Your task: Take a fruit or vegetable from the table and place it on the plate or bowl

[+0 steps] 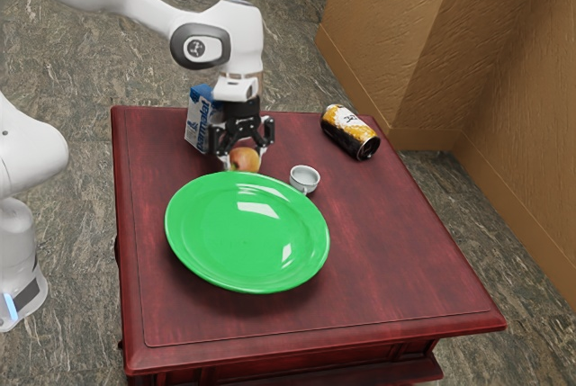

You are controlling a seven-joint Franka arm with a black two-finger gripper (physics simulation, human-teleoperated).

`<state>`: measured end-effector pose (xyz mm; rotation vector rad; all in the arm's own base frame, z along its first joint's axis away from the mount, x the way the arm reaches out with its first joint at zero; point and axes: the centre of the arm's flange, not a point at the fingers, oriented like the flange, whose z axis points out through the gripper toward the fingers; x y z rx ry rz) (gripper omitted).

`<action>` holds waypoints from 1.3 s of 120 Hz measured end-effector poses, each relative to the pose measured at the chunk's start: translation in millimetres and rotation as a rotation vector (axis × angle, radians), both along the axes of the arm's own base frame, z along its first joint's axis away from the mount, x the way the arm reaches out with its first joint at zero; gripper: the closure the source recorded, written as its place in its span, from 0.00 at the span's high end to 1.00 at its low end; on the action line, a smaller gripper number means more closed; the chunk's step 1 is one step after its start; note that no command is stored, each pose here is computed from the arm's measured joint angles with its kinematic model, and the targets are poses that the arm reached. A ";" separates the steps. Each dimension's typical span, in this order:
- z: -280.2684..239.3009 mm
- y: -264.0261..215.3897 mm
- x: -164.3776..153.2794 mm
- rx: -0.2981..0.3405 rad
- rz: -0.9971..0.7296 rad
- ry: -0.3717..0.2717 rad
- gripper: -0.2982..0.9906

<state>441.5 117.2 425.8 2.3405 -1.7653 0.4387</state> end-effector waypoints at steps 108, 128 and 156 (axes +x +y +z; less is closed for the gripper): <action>49.3 -195.5 2.5 0.191 -0.187 0.142 0.54; 59.5 -246.6 0.3 0.226 -0.266 0.068 0.68; 163.9 -160.4 32.7 0.183 -0.058 -0.008 0.74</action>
